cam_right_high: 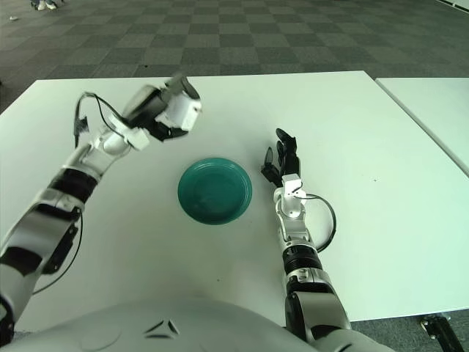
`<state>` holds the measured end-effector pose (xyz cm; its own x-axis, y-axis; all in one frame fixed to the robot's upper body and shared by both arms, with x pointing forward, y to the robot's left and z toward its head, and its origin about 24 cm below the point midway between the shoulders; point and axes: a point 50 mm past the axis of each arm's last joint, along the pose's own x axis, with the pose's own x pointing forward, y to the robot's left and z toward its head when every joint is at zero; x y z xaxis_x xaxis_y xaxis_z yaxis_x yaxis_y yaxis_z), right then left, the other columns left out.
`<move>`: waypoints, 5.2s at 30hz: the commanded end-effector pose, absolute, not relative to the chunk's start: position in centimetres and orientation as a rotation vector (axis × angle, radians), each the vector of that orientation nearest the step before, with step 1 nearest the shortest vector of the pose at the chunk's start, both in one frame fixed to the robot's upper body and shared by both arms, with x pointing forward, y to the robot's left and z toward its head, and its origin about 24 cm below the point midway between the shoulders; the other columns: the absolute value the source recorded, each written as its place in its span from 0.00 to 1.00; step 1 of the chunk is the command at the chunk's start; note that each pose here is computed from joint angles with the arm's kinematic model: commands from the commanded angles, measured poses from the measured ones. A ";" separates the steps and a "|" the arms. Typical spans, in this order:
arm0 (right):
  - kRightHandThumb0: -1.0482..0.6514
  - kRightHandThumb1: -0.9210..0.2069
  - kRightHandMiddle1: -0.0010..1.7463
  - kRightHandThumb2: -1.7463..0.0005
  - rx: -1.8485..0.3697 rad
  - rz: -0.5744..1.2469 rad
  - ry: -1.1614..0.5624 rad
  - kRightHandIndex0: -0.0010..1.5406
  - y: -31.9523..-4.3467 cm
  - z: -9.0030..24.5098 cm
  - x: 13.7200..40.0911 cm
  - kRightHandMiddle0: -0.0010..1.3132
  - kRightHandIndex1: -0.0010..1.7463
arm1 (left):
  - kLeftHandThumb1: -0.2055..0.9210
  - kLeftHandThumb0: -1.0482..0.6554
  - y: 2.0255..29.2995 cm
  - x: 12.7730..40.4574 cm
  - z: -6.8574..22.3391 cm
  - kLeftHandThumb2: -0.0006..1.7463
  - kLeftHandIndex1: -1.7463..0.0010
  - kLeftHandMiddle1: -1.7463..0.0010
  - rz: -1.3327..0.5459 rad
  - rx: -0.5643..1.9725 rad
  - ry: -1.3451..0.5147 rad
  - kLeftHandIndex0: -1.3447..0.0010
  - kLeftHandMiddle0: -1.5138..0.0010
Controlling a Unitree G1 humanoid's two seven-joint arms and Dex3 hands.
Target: Put the charger into the plate.
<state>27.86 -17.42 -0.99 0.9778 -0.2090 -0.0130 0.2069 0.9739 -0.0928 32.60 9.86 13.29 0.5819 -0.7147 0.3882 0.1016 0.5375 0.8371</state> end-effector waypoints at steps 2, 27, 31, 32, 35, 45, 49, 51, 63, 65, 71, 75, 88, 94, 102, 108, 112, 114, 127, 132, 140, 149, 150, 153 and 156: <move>0.21 0.00 0.38 0.48 -0.091 -0.223 0.445 0.15 -17.2 -9.0 22.0 0.00 0.01 | 0.44 0.34 9.0 31.4 13.0 0.77 0.00 0.00 -0.687 0.954 -0.791 0.53 0.22; 0.23 0.00 0.42 0.53 0.018 -0.223 0.405 0.18 -16.3 -9.3 21.8 0.00 0.01 | 0.46 0.34 4.6 28.2 8.4 0.75 0.00 0.00 -1.111 1.046 -0.691 0.55 0.29; 0.22 0.00 0.43 0.54 0.032 -0.221 0.400 0.19 -16.1 -9.3 21.9 0.00 0.01 | 0.46 0.34 4.2 27.9 7.9 0.75 0.00 0.00 -1.147 1.054 -0.690 0.55 0.29; 0.22 0.00 0.44 0.54 0.033 -0.219 0.399 0.19 -16.1 -9.3 21.9 0.00 0.01 | 0.46 0.34 4.1 27.9 7.8 0.75 0.00 0.00 -1.155 1.057 -0.689 0.55 0.29; 0.22 0.00 0.44 0.54 0.033 -0.208 0.394 0.19 -16.0 -9.3 21.9 0.00 0.01 | 0.46 0.34 4.0 27.8 7.6 0.76 0.00 0.00 -1.178 1.072 -0.683 0.54 0.29; 0.20 0.00 0.44 0.52 0.004 -0.186 0.356 0.19 -15.7 -9.2 21.7 0.00 0.01 | 0.48 0.34 3.3 27.7 6.9 0.74 0.00 0.00 -1.224 1.089 -0.640 0.56 0.32; 0.19 0.00 0.44 0.52 0.005 -0.186 0.353 0.20 -15.7 -9.1 21.7 0.00 0.01 | 0.56 0.36 3.2 27.7 6.6 0.67 0.00 0.00 -1.220 1.085 -0.623 0.61 0.38; 0.19 0.00 0.44 0.52 0.005 -0.187 0.353 0.20 -15.8 -9.1 21.6 0.00 0.01 | 0.62 0.36 3.2 27.7 6.5 0.61 0.01 0.00 -1.220 1.088 -0.615 0.64 0.42; 0.19 0.00 0.42 0.56 0.058 -0.195 0.304 0.26 -15.5 -8.8 21.6 0.00 0.04 | 0.99 0.17 3.7 28.2 7.0 0.25 0.23 0.48 -1.236 1.088 -0.595 0.91 0.82; 0.20 0.00 0.44 0.56 0.056 -0.190 0.290 0.28 -15.5 -8.7 21.6 0.00 0.05 | 0.99 0.14 3.7 28.2 7.0 0.27 0.25 0.53 -1.243 1.096 -0.596 0.94 0.84; 0.24 0.00 0.50 0.56 0.069 -0.171 0.274 0.31 -15.2 -8.5 21.6 0.00 0.07 | 1.00 0.10 3.7 28.3 7.3 0.32 0.40 0.74 -1.270 1.142 -0.626 0.99 0.87; 0.27 0.00 0.50 0.55 0.071 -0.163 0.262 0.31 -14.8 -8.4 21.8 0.00 0.07 | 1.00 0.09 3.6 28.5 7.3 0.34 0.49 0.88 -1.281 1.168 -0.639 1.00 0.87; 0.23 0.00 0.34 0.45 -0.061 -0.116 0.037 0.25 -14.6 -5.1 21.3 0.00 0.04 | 1.00 0.01 3.9 28.9 7.2 0.42 0.71 0.99 -1.273 1.184 -0.722 1.00 0.94; 0.17 0.00 0.24 0.42 -0.098 -0.054 -0.044 0.22 -14.2 -3.7 21.1 0.00 0.02 | 1.00 0.00 4.1 28.9 7.4 0.44 0.81 1.00 -1.241 1.132 -0.749 1.00 0.97; 0.13 0.00 0.12 0.40 -0.035 0.043 -0.026 0.17 -13.4 -3.4 22.1 0.00 0.00 | 1.00 0.00 4.7 29.3 7.8 0.40 0.93 1.00 -1.203 1.075 -0.747 1.00 1.00; 0.13 0.00 0.11 0.41 -0.045 -0.022 0.241 0.15 -16.3 -8.1 20.6 0.00 0.00 | 1.00 0.00 5.5 29.7 8.1 0.39 0.97 1.00 -1.168 1.050 -0.726 1.00 1.00; 0.14 0.00 0.15 0.44 -0.043 -0.101 0.372 0.15 -16.7 -9.1 21.2 0.00 0.00 | 1.00 0.00 6.2 30.7 8.4 0.39 0.98 1.00 -1.089 0.978 -0.690 1.00 1.00; 0.16 0.00 0.21 0.48 -0.026 -0.130 0.403 0.15 -16.3 -9.1 21.8 0.00 0.00 | 1.00 0.00 7.3 31.5 8.9 0.39 0.99 1.00 -0.994 0.846 -0.646 1.00 1.00; 0.21 0.00 0.37 0.54 -0.003 -0.202 0.412 0.16 -15.9 -9.3 21.9 0.00 0.00 | 1.00 0.00 12.2 29.9 4.0 0.48 1.00 1.00 -0.305 -0.201 -0.339 1.00 1.00; 0.21 0.00 0.41 0.53 -0.009 -0.197 0.415 0.16 -16.1 -9.3 21.8 0.00 0.00 | 1.00 0.01 12.6 28.9 3.3 0.54 0.98 1.00 -0.130 -0.381 -0.301 0.96 0.99; 0.20 0.00 0.42 0.52 -0.021 -0.188 0.415 0.16 -16.3 -9.3 21.9 0.00 0.00 | 1.00 0.04 13.5 27.8 2.9 0.58 0.82 1.00 -0.027 -0.460 -0.256 1.00 0.96; 0.20 0.00 0.42 0.52 -0.027 -0.188 0.412 0.16 -16.2 -9.2 22.1 0.00 0.00 | 1.00 0.04 14.4 26.1 2.4 0.59 0.78 1.00 0.052 -0.467 -0.206 1.00 0.96; 0.20 0.00 0.42 0.52 -0.028 -0.188 0.411 0.16 -16.2 -9.2 22.1 0.00 0.00 | 1.00 0.04 14.4 26.0 2.3 0.60 0.78 1.00 0.054 -0.467 -0.202 1.00 0.96; 0.21 0.00 0.40 0.52 -0.029 -0.186 0.405 0.16 -16.2 -9.1 22.2 0.00 0.00 | 1.00 0.04 14.4 25.2 2.0 0.60 0.77 1.00 0.068 -0.456 -0.183 1.00 0.96; 0.21 0.00 0.39 0.52 -0.031 -0.183 0.396 0.16 -16.3 -9.0 22.2 0.00 0.00 | 1.00 0.05 14.2 23.9 0.7 0.59 0.77 1.00 0.081 -0.425 -0.145 1.00 0.96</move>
<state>28.72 -15.75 -1.22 0.9894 -0.1437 0.0199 0.1441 0.9893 -0.0209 25.30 14.46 2.00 0.9791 0.0975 0.1783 -0.0106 0.9007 -0.4343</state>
